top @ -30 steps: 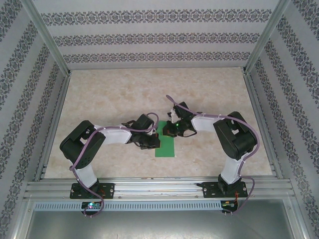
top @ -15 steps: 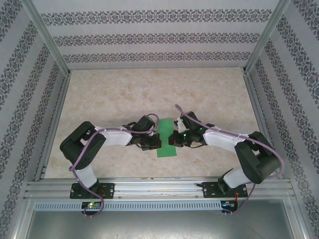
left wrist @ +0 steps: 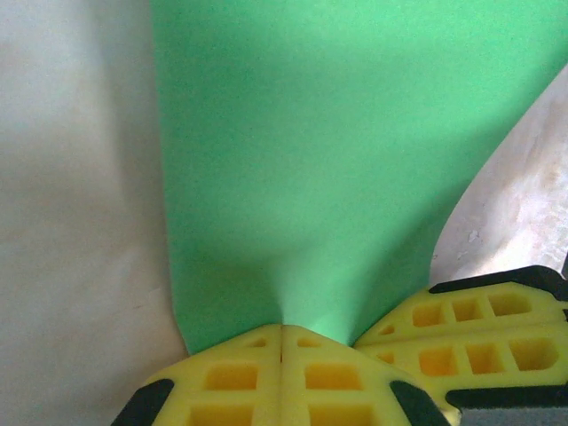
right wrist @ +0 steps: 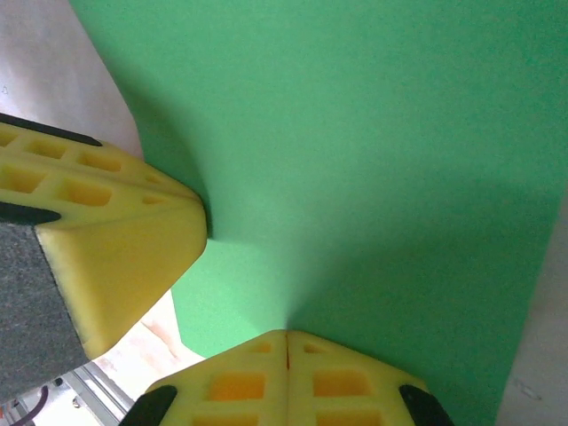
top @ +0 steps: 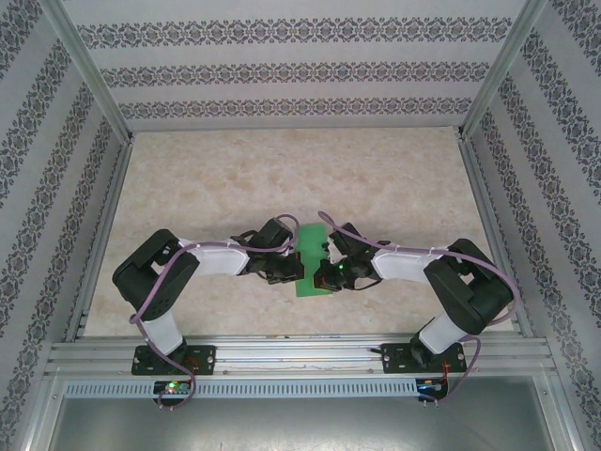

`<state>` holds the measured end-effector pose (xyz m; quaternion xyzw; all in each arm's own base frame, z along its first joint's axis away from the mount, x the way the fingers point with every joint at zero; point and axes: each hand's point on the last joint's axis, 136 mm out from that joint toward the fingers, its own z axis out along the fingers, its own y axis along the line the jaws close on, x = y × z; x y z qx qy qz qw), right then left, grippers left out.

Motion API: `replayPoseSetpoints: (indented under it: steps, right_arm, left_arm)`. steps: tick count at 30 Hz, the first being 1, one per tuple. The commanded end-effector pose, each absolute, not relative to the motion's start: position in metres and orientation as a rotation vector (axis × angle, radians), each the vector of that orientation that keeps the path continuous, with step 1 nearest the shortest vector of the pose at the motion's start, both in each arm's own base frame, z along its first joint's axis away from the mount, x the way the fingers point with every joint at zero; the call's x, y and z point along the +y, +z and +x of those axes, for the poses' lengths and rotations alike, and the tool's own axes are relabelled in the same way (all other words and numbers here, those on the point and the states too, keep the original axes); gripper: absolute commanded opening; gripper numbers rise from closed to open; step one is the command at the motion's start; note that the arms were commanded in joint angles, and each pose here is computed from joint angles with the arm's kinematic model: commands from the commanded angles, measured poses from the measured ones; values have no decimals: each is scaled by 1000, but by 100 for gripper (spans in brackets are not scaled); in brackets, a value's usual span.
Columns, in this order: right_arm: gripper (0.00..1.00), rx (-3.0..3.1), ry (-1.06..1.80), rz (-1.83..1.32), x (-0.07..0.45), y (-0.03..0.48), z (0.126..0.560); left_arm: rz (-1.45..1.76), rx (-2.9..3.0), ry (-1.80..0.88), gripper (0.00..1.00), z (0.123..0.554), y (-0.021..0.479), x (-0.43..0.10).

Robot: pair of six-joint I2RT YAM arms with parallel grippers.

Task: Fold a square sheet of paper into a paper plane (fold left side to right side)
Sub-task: Hold the square sheet of paper at the center of the table.

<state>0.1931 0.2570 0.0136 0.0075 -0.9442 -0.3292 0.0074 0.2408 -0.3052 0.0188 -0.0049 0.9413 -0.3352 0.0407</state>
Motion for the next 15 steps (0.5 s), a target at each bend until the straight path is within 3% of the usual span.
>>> replayPoseSetpoints:
  steps: [1,7,15]
  right_arm:
    - [0,-2974,-845,1,241,-10,183]
    - [0,-2965,-752,-12,227,-25,171]
    - [0,-2965,-692,-19,220,-34,167]
  left_arm:
    - [19,2864,-1014,0,239,33,-309]
    - [47,2789,-1064,0,256,53,-314]
    - [45,2783,-1061,0,269,43,-310]
